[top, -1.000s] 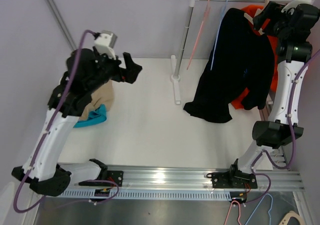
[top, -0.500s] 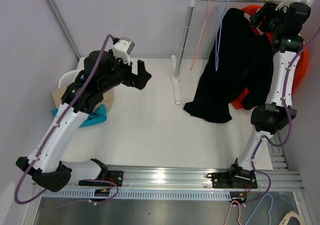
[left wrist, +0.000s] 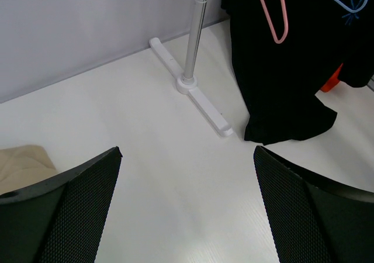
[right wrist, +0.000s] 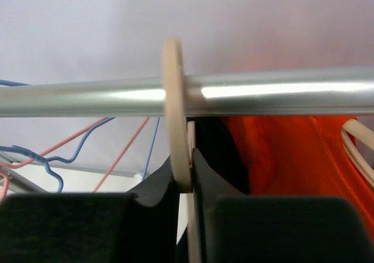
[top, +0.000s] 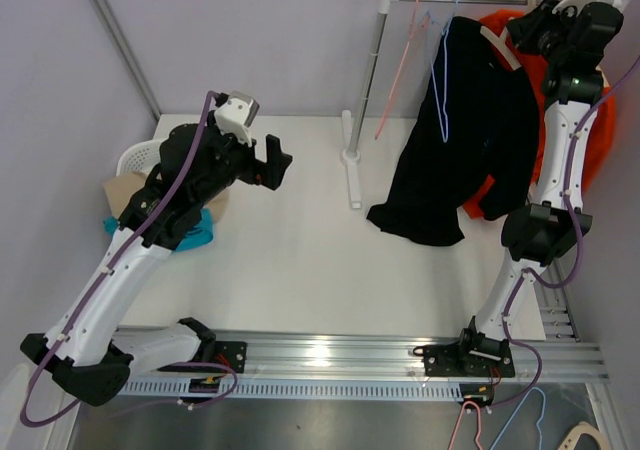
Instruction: Remove the t-shirt from the hanger
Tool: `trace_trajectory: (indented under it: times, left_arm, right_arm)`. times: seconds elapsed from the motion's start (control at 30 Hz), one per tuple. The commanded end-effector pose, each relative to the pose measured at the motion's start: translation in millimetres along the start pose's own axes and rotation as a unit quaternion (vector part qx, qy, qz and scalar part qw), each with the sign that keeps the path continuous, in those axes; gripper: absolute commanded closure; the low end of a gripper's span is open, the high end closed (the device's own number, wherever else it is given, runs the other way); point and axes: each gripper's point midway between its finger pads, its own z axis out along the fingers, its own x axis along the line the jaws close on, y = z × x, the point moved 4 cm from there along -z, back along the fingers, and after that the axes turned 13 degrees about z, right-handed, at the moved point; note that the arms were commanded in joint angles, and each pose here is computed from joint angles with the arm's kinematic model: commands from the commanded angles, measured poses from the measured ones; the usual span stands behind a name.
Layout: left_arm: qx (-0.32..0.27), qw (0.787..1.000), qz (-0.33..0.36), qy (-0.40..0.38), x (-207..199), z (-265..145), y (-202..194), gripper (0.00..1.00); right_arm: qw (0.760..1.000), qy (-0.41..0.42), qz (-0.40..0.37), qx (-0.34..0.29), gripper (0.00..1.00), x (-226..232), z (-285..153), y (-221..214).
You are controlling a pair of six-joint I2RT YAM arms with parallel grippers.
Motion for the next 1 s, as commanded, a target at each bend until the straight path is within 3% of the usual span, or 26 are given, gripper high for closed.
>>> trace_trajectory:
  times: [0.0,0.03,0.23,0.37,0.43,0.53,0.63,0.8,0.97]
  left_arm:
    - [-0.034,0.999,0.017,0.023,7,-3,14,0.01]
    - [-0.034,0.999,0.016,0.026,8,-3,13,0.01]
    - [-0.062,0.998,-0.01,0.016,3,1,22,0.01]
    - [-0.077,0.992,-0.096,0.028,3,4,32,0.0]
    - [-0.084,0.98,-0.154,0.089,16,1,33,0.01]
    - [-0.1,0.98,-0.149,0.09,21,0,31,0.0]
    - [-0.119,0.982,-0.146,0.031,11,-9,35,0.01]
    - [-0.218,0.971,-0.095,-0.036,-7,-35,41,0.0]
    - [-0.208,0.966,-0.051,-0.144,-42,-35,36,0.01]
  right_arm:
    - [0.998,0.044,-0.01,-0.036,0.89,14,4,18]
    - [0.998,0.047,-0.009,-0.036,1.0,15,5,18]
    - [0.996,0.07,-0.01,-0.045,1.0,34,0,26]
    - [0.994,0.079,-0.026,-0.075,1.0,59,-22,51]
    - [0.992,0.084,-0.033,-0.091,1.0,73,-38,66]
    - [0.99,0.09,-0.045,-0.102,1.0,91,-61,81]
    - [0.99,0.083,-0.052,-0.105,1.0,104,-84,88]
    - [0.994,0.054,-0.043,-0.09,1.0,109,-117,78]
    - [0.998,-0.056,0.005,-0.037,1.0,81,-145,36]
